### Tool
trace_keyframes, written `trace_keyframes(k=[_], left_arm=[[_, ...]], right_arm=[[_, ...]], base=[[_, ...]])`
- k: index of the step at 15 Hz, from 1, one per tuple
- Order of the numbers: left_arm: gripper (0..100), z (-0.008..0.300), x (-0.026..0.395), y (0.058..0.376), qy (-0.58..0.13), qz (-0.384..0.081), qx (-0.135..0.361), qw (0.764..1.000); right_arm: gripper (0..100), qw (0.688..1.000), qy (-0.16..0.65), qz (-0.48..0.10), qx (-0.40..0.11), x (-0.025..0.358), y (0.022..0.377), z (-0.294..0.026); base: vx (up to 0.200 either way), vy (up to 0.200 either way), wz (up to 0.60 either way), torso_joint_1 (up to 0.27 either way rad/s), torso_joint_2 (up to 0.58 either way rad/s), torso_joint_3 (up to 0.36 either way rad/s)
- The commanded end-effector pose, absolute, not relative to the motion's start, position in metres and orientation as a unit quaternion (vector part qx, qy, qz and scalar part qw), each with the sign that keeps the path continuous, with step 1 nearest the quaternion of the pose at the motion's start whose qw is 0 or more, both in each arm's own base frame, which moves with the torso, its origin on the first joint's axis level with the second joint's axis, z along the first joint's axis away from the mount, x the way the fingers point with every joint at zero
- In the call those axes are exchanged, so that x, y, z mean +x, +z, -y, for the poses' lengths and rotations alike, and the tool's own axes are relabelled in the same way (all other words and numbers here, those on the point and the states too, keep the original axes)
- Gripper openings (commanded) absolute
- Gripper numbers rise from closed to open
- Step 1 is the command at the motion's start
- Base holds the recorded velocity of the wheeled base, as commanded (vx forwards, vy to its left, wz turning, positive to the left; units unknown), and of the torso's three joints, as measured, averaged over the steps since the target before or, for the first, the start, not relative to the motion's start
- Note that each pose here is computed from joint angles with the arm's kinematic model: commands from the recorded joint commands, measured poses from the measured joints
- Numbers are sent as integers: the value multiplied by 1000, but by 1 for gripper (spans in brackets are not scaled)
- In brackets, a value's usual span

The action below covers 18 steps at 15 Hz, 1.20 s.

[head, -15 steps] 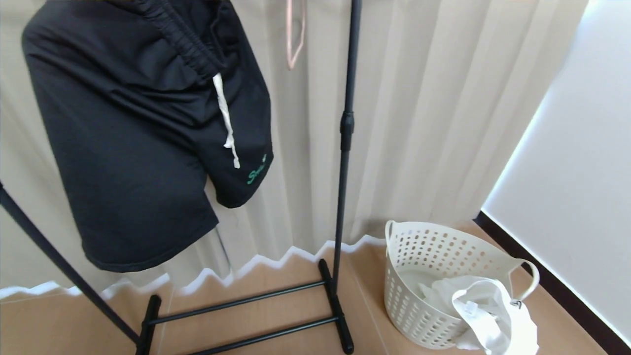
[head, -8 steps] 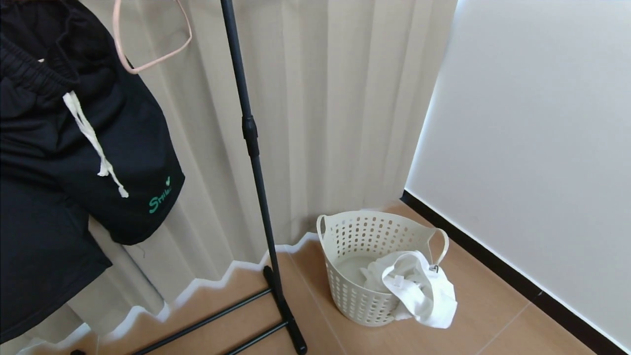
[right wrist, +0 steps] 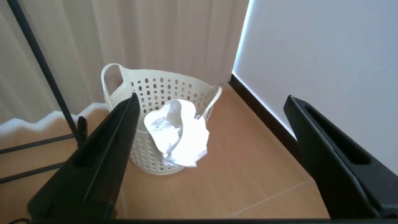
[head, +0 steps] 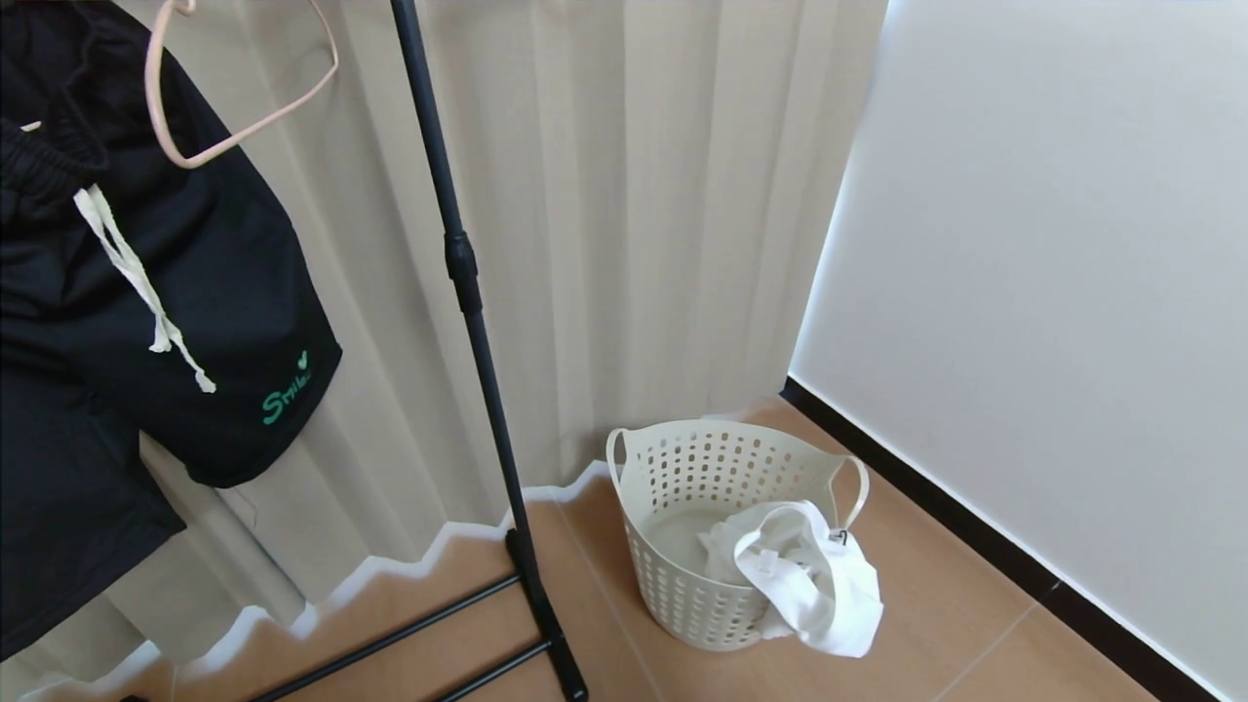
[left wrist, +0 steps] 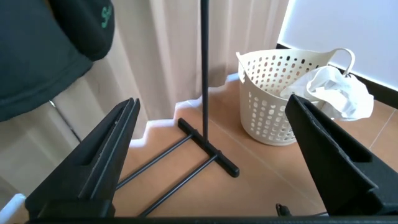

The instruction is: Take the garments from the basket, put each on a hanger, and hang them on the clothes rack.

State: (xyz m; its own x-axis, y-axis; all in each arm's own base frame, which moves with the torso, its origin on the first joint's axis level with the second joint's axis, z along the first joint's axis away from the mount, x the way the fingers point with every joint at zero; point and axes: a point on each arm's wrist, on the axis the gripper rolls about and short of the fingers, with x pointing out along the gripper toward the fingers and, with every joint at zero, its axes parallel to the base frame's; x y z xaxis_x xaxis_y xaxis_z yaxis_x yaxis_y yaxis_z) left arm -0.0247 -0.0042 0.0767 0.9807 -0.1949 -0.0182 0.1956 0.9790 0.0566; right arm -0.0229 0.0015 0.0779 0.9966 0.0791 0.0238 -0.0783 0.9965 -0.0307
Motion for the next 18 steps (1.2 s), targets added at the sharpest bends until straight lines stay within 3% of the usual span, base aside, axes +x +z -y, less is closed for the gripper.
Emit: trace_keyframes(k=[1, 11, 18], left_arm=[[100, 4, -25, 77, -98, -7, 28, 995], [100, 4, -25, 77, -97, -7, 26, 995], [100, 4, -25, 77, -97, -7, 26, 995]], right_arm=[[100, 999, 40, 12, -15, -23, 78, -2], [100, 999, 40, 12, -15, -23, 78, -2], [100, 999, 40, 12, -15, -23, 78, -2]], base=[[0, 0, 0, 0, 0, 0], [0, 0, 0, 0, 0, 0], [0, 0, 0, 2, 4, -165]])
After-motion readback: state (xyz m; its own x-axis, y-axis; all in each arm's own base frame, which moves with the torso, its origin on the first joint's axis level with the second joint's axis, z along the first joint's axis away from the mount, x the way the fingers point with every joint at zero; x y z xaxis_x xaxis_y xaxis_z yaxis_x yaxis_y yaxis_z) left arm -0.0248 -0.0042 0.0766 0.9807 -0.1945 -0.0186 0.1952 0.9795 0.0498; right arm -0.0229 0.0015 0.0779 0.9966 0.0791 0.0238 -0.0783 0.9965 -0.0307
